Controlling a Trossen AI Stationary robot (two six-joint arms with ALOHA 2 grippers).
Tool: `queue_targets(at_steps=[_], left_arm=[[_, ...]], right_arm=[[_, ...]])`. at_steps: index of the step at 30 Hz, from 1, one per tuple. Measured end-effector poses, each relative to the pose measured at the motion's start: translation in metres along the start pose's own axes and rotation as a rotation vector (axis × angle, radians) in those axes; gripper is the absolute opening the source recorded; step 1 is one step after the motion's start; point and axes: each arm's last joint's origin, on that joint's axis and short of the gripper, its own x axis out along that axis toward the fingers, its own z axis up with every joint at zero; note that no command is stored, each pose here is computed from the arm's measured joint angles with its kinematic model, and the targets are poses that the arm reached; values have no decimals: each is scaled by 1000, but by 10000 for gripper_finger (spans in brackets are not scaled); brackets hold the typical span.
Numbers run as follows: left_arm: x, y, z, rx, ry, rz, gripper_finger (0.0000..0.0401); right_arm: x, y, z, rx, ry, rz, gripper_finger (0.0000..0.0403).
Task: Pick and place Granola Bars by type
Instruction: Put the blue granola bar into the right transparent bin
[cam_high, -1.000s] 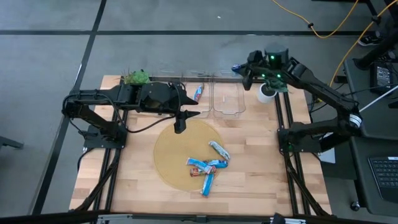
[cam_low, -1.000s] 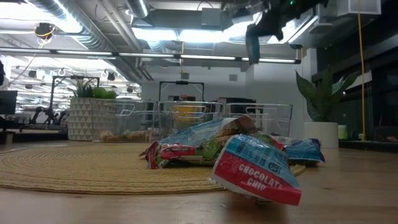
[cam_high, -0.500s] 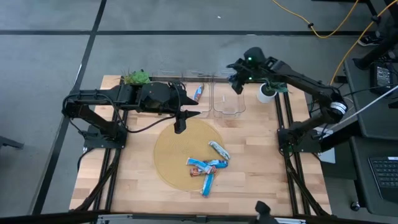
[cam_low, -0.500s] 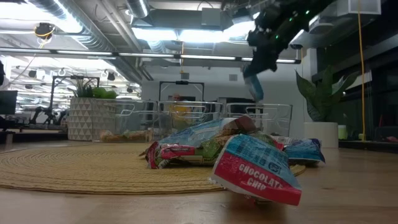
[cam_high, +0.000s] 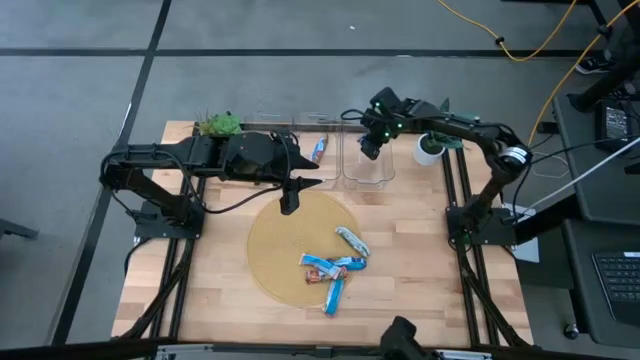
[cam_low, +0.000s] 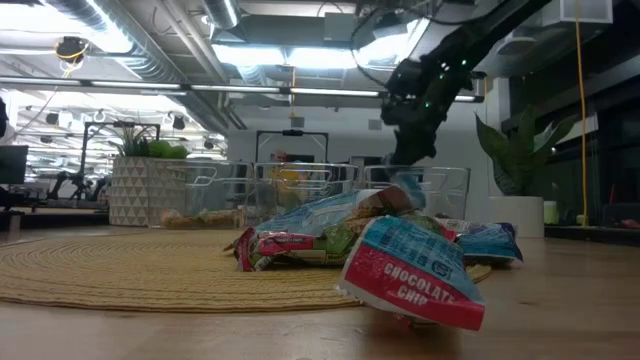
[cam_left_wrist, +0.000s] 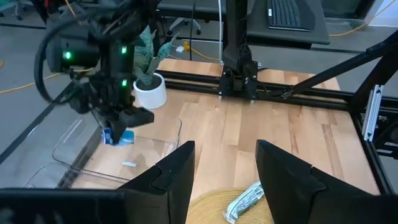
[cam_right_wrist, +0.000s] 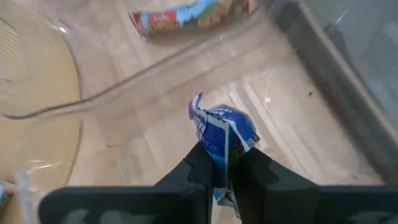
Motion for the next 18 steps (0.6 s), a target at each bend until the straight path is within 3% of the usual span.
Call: queue_targets(at_steps=[7,18], left_arm=[[0,0,0,0,0,0,163],[0,0,-1,2,8,9,159]], right_arm=[[26,-6,-6,20,76,12,24],[51,-11,-15,70,160,24,47]])
